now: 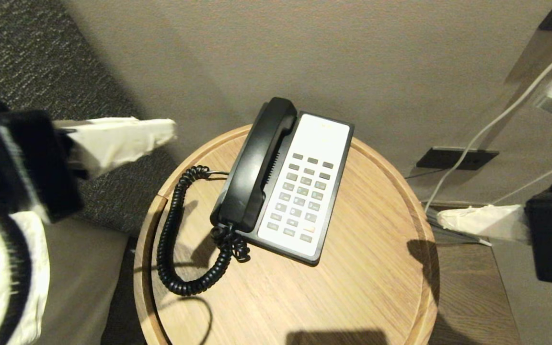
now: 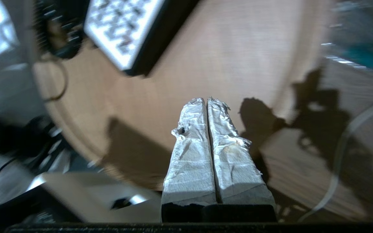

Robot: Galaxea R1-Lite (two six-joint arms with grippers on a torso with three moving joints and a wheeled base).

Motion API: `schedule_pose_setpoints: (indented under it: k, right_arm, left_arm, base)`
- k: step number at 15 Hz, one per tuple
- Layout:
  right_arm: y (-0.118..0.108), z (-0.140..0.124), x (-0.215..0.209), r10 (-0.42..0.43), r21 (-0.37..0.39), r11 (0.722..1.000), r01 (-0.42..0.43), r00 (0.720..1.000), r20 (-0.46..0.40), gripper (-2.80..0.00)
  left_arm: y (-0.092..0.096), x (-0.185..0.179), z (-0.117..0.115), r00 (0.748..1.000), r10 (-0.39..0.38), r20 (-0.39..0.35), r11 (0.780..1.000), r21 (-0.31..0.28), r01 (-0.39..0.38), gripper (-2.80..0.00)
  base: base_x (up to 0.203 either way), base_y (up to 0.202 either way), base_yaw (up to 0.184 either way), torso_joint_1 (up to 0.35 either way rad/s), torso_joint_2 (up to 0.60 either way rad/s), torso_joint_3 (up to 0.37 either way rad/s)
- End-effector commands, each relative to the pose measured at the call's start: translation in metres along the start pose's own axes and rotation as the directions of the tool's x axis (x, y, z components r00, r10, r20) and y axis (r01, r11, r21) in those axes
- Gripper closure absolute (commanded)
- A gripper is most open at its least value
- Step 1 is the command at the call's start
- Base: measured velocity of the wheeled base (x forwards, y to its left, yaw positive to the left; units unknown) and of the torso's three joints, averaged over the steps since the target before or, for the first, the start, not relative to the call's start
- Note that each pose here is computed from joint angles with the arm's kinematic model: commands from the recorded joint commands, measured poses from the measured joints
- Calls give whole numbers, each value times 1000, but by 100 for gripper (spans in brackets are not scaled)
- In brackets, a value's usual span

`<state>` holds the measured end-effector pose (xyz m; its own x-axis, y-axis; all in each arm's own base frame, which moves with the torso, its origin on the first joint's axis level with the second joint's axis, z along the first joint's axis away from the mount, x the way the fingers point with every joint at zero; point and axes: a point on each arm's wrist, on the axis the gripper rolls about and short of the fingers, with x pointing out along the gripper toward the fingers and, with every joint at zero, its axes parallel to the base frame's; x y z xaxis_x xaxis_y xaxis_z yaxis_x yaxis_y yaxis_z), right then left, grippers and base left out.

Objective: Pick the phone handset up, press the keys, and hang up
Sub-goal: End the call using the dial pad

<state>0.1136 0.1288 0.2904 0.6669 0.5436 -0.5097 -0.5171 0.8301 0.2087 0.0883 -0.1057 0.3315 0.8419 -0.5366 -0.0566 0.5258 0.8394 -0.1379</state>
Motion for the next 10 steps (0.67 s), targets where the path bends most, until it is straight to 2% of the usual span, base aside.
schedule_pose_setpoints:
  k: [1, 4, 7, 10]
  right_arm:
    - [18, 6, 28, 69, -10, 997, -70, 994, -80, 0]
    - [34, 12, 53, 100, 9, 995, -99, 987, -125, 0]
    - [49, 9, 70, 126, -6, 992, -129, 981, -147, 0]
    - [54, 9, 80, 133, -15, 990, -137, 981, -144, 0]
  left_arm:
    - [17, -48, 9, 993, -18, 113, 997, -71, 27, 0]
    - [27, -68, -2, 990, -21, 136, 995, -99, 35, 0]
    - [29, -75, -2, 988, -23, 155, 990, -135, 44, 0]
    - [30, -77, -2, 987, -23, 161, 989, -137, 46, 0]
  base:
    - [0, 0, 0, 0, 0, 0]
    - [0, 0, 0, 0, 0, 0]
    - [0, 0, 0, 0, 0, 0]
    - [0, 0, 0, 0, 0, 0]
